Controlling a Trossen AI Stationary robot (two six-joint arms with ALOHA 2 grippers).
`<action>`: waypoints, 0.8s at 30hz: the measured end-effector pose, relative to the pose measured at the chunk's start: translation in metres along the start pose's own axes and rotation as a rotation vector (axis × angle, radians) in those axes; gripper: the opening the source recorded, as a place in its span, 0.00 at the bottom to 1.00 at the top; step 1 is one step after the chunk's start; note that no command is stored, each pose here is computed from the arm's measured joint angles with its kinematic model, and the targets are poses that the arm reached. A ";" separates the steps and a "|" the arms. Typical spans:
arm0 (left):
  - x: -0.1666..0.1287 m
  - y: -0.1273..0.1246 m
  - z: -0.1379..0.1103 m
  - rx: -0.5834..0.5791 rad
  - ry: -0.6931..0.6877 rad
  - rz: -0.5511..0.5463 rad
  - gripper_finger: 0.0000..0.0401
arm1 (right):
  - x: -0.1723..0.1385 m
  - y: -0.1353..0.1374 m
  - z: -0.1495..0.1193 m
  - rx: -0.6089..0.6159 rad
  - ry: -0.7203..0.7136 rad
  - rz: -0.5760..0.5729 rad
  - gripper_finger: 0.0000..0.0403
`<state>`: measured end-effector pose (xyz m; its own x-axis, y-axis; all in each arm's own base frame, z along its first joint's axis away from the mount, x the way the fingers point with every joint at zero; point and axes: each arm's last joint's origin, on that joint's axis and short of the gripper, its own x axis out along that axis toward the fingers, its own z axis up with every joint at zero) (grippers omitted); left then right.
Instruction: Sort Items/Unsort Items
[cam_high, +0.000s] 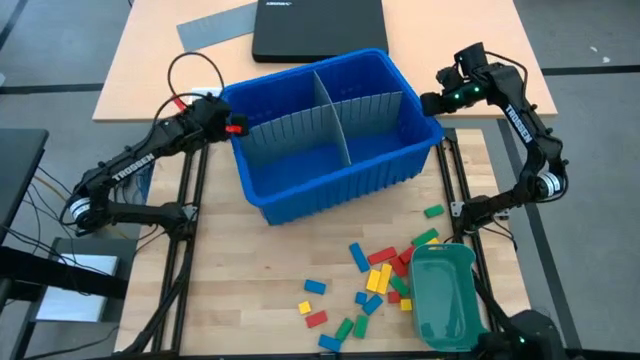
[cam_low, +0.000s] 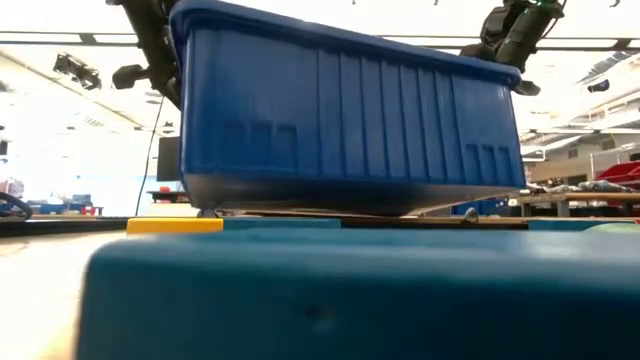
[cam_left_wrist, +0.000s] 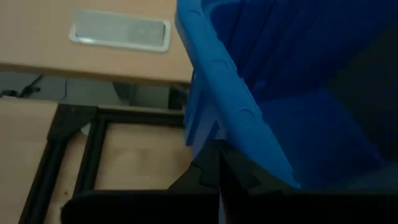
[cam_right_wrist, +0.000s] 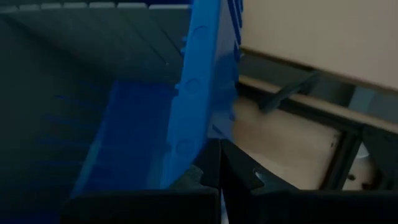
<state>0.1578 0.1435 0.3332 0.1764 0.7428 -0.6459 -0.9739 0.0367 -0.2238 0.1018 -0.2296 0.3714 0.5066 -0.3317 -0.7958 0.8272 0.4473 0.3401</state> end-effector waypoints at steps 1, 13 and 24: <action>0.001 0.000 0.002 -0.005 -0.008 0.001 0.00 | 0.001 0.000 -0.001 0.001 0.009 0.001 0.00; 0.035 -0.004 0.014 0.116 -0.026 0.043 0.00 | 0.042 0.002 -0.015 0.051 0.054 -0.095 0.00; 0.068 -0.007 0.034 0.151 -0.139 0.060 0.00 | 0.046 0.013 -0.024 0.098 0.032 -0.165 0.00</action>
<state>0.1719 0.2165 0.3157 0.1062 0.8313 -0.5456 -0.9943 0.0819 -0.0689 0.1306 -0.2193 0.3272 0.3559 -0.3667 -0.8596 0.9188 0.3052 0.2503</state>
